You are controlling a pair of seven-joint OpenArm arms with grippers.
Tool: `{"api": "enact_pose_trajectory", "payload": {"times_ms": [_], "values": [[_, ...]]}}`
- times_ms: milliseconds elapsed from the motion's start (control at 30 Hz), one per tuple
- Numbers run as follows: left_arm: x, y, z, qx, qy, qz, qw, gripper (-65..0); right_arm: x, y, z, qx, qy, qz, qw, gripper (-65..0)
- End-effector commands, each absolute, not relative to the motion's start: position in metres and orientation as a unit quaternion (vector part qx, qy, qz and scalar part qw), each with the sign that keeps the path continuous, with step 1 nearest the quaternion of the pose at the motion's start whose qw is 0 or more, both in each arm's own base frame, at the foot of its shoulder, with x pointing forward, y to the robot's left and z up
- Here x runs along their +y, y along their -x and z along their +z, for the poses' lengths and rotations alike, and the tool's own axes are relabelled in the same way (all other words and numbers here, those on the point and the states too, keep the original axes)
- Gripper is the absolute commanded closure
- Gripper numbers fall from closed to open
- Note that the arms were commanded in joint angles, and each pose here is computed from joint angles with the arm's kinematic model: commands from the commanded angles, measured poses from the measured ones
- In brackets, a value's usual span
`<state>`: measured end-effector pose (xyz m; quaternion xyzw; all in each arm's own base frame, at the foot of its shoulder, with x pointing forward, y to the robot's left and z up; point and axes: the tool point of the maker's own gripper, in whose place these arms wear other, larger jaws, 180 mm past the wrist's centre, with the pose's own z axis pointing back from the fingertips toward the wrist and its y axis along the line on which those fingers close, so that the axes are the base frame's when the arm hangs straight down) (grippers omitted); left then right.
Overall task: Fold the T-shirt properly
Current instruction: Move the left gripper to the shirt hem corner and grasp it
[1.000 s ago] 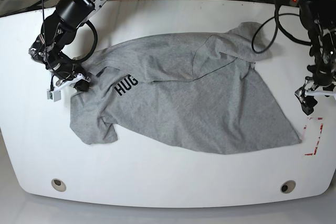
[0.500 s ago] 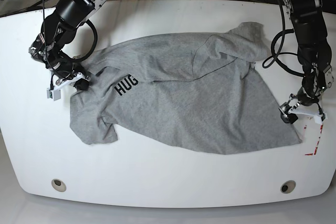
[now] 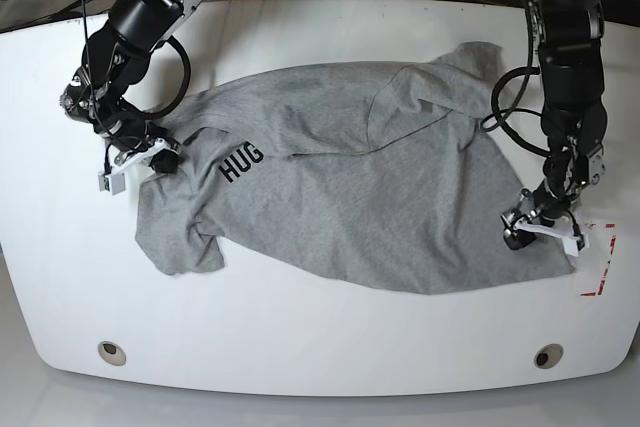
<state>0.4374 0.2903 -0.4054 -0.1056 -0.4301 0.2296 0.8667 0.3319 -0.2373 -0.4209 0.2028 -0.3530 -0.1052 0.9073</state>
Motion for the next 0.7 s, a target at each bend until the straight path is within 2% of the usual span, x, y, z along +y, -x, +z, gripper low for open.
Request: {"api": "enact_pose_trajectory", "payload": {"times_ms": [0,167,233,367,400,533,667], "values": [[0.27,-0.43,-0.425,-0.39,0.12,0.22,0.886,-43.7,-0.247,-0.344,-0.404,-0.38,-0.194,-0.098,0.899,0.0],[0.266,-0.432,-0.433,-0.39,0.13,0.221,0.885,-40.7,-0.247,-0.343,-0.405,-0.38,-0.194,-0.098,0.899,0.0],[0.267,-0.429,-0.438,-0.386,0.127,0.225,0.885,-32.2,-0.247,-0.343,-0.405,-0.379,-0.194,-0.098,0.9,0.0],[0.271,-0.425,-0.442,-0.382,0.123,0.228,0.887,-2.8,-0.248,-0.343,-0.405,-0.379,-0.193,-0.098,0.9,0.0],[0.272,-0.425,-0.442,-0.382,0.122,0.228,0.887,0.0,-0.248,-0.343,-0.405,-0.379,-0.193,-0.098,0.9,0.0],[0.274,-0.427,-0.432,-0.399,0.122,0.219,0.882,0.0,-0.248,-0.344,-0.404,-0.38,-0.193,-0.096,0.9,0.0],[0.281,-0.427,-0.399,-0.443,0.111,0.18,0.871,0.0,-0.248,-0.351,-0.398,-0.378,-0.183,-0.065,0.905,0.0]]}}
